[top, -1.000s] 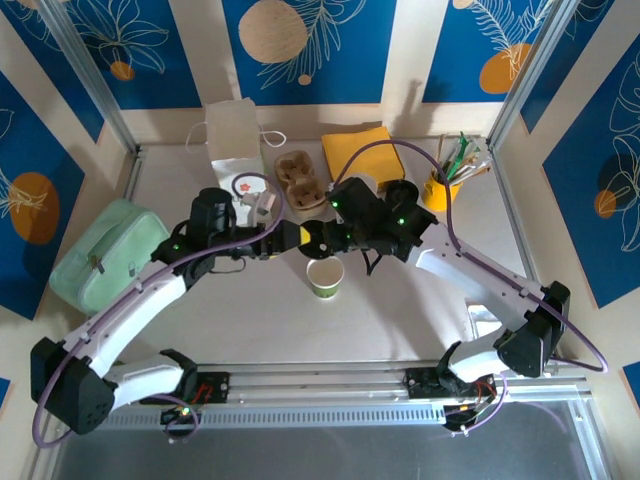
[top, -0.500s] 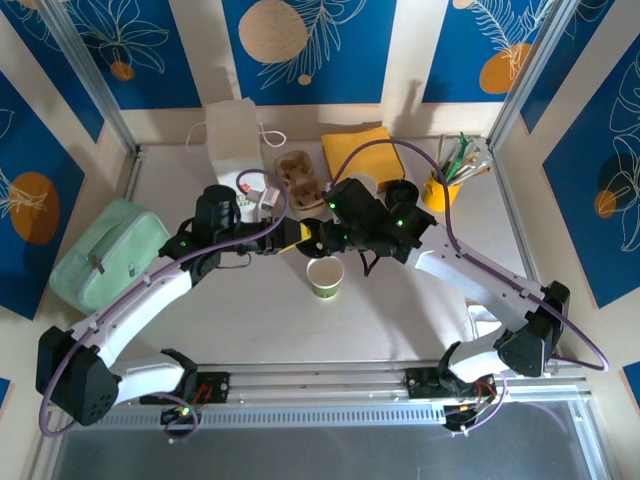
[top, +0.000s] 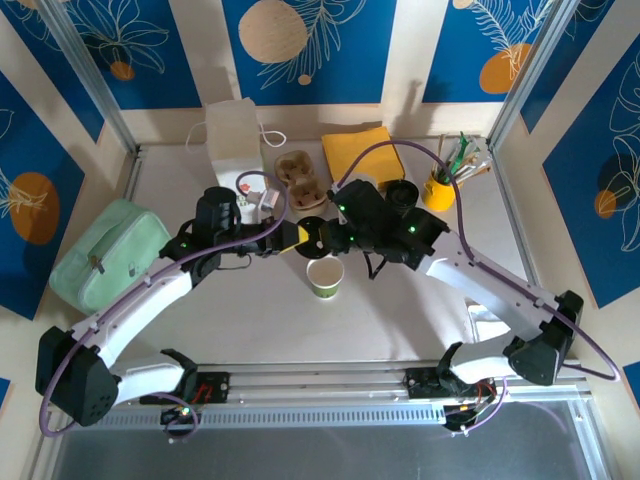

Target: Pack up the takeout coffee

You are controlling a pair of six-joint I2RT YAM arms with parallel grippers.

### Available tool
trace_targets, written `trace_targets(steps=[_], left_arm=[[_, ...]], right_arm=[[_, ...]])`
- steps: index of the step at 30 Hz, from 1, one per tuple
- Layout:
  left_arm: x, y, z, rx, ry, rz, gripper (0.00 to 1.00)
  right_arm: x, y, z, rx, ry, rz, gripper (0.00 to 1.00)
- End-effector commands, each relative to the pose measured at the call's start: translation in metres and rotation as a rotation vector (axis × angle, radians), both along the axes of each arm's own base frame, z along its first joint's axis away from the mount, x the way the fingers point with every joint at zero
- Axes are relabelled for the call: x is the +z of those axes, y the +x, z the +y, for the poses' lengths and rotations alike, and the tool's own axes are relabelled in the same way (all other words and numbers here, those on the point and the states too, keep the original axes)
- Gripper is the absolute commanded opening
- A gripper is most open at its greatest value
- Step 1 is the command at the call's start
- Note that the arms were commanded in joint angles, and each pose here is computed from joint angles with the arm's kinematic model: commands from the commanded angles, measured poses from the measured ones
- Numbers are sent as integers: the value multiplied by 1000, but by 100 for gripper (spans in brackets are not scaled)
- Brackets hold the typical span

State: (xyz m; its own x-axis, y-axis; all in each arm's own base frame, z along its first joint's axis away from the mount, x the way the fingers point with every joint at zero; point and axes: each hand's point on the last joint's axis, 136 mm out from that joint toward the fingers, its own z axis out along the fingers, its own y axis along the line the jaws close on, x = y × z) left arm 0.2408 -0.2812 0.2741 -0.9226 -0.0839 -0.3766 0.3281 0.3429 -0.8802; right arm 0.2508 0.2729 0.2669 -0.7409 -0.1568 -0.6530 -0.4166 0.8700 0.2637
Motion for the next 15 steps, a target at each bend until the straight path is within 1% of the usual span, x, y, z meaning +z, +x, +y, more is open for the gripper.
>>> trace_targets(steps=[1, 5, 6, 8, 11, 13, 15], left_arm=[[11, -5, -1, -17, -25, -48, 20], [13, -5, 1, -11, -32, -45, 20], [13, -5, 1, -10, -34, -43, 20], [15, -5, 3, -2, -38, -38, 20], [12, -1, 8, 26, -24, 16, 20], [10, 1, 12, 45, -17, 53, 20], [8, 3, 15, 67, -13, 85, 17]], right_arm=[[25, -10, 4, 51, 128, -57, 33], [45, -20, -5, 99, 213, -161, 50], [49, -23, -7, 119, 224, -193, 53], [56, -29, -12, 166, 234, -269, 55], [62, -34, -22, 216, 224, -405, 59], [63, -39, -25, 275, 198, -502, 59], [59, -41, -26, 328, 155, -596, 60]])
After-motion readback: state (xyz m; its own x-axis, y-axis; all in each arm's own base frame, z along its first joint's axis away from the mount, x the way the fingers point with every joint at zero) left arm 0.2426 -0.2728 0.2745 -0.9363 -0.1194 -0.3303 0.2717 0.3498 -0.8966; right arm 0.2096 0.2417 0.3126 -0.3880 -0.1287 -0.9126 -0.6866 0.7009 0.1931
